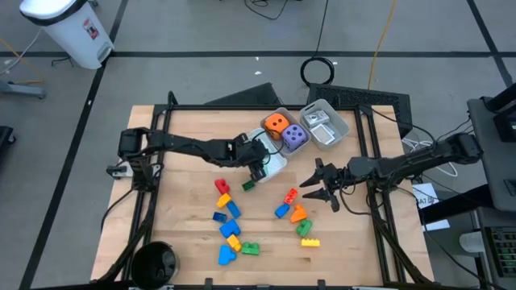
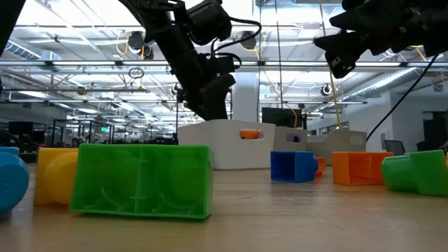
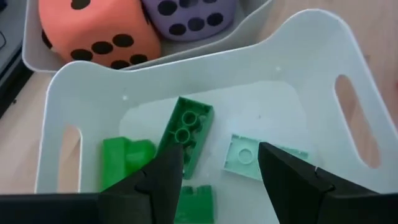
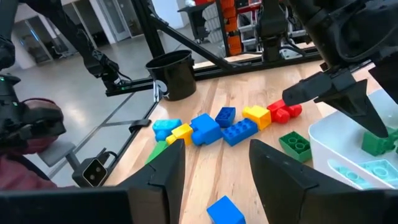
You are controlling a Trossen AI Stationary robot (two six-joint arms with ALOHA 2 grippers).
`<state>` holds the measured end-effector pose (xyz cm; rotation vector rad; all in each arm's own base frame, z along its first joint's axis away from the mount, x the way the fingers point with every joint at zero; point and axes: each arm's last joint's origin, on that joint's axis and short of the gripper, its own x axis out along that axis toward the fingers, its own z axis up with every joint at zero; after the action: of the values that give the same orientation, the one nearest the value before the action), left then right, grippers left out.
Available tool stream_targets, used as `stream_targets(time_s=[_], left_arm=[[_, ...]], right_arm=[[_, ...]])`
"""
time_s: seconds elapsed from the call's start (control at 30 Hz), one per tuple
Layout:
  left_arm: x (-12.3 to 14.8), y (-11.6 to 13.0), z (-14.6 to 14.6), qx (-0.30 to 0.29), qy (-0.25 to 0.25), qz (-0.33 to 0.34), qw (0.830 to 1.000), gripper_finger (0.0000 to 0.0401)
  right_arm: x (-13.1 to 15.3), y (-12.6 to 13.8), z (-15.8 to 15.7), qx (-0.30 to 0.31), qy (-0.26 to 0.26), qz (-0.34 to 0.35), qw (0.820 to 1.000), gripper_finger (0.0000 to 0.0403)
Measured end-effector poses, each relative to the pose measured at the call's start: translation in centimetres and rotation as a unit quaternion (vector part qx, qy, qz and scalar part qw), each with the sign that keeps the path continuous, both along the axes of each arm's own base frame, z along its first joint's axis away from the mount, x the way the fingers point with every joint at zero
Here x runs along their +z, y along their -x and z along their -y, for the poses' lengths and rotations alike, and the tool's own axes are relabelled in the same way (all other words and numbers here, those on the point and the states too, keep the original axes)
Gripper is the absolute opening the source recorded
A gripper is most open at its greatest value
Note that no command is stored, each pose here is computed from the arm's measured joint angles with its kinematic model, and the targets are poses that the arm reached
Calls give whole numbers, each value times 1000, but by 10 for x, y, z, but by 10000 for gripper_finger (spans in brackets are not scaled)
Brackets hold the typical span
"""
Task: Pick & Place Toys
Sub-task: Put the yellow game piece into the white bin
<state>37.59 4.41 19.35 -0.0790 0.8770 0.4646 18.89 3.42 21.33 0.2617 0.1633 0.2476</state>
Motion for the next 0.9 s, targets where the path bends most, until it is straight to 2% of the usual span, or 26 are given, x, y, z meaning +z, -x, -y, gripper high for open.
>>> stream_targets(time_s=[0.37, 0.5, 0.67, 0.77, 0.9], left_arm=[[4, -5, 1, -3, -3, 33, 999, 216], [4, -5, 1, -3, -3, 36, 999, 216], [5, -6, 1, -3, -3, 38, 999, 216], [5, -6, 1, 2, 0, 42, 999, 216], [5, -6, 1, 6, 4, 44, 999, 216]], right_arm=[[-13, -16, -4, 10, 3, -3, 1000, 154], [-18, -19, -25, 95, 58, 30, 993, 173], [-27, -13, -57, 176, 123, 49, 975, 229], [-38, -9, -68, 198, 143, 14, 970, 254], [-64, -2, -78, 142, 125, -121, 974, 258]])
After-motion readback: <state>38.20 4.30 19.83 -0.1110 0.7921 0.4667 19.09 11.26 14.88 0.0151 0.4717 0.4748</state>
